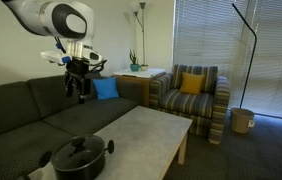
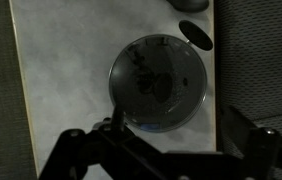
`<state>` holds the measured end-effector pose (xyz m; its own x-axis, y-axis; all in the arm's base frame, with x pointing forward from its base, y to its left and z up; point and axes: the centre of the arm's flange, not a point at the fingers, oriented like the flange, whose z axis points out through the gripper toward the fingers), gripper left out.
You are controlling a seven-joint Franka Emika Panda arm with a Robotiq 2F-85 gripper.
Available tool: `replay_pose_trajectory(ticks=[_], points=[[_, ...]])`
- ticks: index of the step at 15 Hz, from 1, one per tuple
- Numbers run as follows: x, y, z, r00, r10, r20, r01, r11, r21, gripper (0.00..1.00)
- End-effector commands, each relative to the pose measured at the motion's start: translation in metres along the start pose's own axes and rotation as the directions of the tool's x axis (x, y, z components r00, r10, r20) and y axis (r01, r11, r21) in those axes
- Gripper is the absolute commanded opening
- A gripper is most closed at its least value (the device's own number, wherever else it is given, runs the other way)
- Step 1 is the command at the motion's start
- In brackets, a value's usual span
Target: Put the lid on the table
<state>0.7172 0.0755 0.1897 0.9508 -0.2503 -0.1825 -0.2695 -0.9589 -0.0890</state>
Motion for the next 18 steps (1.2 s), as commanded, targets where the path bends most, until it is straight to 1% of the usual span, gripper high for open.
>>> replay_pose_trajectory(ticks=[1,4,7,8,9,11,18], points=[[0.056,-0.014,0.039,0.999,0.02,0.046,-0.02,1.0,-0.013,1.0],[0.075,-0.019,0.071,0.995,0.023,0.096,-0.019,0.999,-0.036,1.0],[0.088,-0.022,0.098,0.984,0.014,0.179,-0.004,0.998,-0.056,1.0],[0.035,-0.004,0.089,0.99,0.014,0.142,-0.008,0.999,-0.039,1.0],[0.036,-0.004,0.096,0.987,0.013,0.16,-0.006,0.999,-0.044,1.0],[0.04,-0.004,0.103,0.986,0.013,0.165,-0.005,0.999,-0.045,1.0],[0.041,-0.005,0.098,0.986,0.01,0.165,-0.003,0.999,-0.044,1.0]])
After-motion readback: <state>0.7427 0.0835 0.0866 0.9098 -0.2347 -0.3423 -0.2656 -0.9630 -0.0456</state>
